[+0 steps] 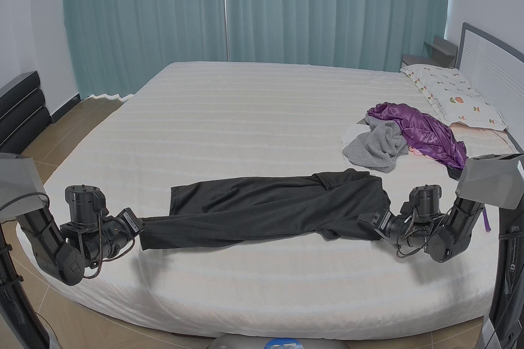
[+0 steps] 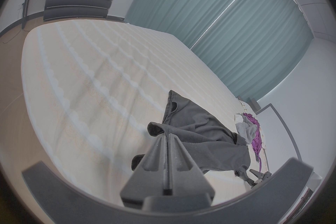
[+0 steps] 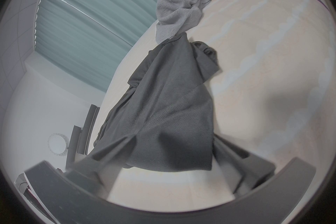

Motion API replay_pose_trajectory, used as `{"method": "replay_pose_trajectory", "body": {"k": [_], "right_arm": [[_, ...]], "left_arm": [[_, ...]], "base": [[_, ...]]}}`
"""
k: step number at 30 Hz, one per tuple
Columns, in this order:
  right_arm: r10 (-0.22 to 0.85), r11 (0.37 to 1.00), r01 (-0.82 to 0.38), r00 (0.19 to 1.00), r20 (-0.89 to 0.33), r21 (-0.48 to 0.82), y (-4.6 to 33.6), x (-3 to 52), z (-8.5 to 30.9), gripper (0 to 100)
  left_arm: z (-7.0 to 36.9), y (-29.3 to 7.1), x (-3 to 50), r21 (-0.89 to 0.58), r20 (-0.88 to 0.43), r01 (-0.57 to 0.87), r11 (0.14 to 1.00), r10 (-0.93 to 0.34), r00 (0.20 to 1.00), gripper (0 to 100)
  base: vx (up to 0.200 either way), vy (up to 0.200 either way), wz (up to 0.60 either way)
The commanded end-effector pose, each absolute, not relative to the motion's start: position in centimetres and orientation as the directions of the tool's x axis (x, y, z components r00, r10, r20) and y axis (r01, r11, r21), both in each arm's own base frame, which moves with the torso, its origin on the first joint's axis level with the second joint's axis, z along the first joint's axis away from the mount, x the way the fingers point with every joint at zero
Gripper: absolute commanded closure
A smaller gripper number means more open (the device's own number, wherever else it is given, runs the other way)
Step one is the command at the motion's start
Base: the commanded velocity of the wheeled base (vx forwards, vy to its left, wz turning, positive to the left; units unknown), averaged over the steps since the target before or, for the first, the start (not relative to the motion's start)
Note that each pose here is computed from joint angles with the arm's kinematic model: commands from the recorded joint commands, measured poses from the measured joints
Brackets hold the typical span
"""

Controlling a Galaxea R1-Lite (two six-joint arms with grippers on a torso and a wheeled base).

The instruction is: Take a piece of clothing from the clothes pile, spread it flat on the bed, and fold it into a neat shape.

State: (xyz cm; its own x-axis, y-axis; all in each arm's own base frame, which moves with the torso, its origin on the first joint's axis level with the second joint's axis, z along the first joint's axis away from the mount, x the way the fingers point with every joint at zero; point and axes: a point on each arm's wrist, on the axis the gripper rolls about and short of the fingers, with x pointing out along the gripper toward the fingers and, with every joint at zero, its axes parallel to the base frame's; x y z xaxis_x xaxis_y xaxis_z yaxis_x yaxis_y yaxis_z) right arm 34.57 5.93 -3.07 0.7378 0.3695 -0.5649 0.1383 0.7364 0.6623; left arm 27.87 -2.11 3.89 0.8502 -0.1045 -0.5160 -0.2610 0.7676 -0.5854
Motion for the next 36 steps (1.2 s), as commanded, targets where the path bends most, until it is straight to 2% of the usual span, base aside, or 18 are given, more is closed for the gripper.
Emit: {"method": "replay_pose_trajectory", "body": {"k": [1,9,21,36], "right_arm": [[0.375,0.74,0.135,0.73,-0.571,0.659,6.5,35.0,-3.7,100],[0.355,0.725,0.144,0.759,-0.546,0.673,4.5,32.8,-0.4,100],[0.382,0.675,0.168,0.754,-0.535,0.719,0.4,25.4,3.7,100],[0.379,0.74,0.141,0.719,-0.582,0.657,-0.2,19.4,4.1,100]], "left_arm": [[3.9,-2.1,27.8,-0.585,-0.518,-0.262,0.767,-0.104,0.849,100],[3.9,-2.1,27.7,-0.583,-0.52,-0.264,0.769,-0.103,0.848,100],[3.8,-1.8,26.5,-0.539,-0.538,-0.256,0.803,-0.094,0.837,100],[3.6,-1.0,24.5,-0.48,-0.577,-0.27,0.835,-0.069,0.814,100]], "base": [[0.0,0.0,0.0],[0.0,0.0,0.0],[0.0,0.0,0.0],[0.0,0.0,0.0]]}}
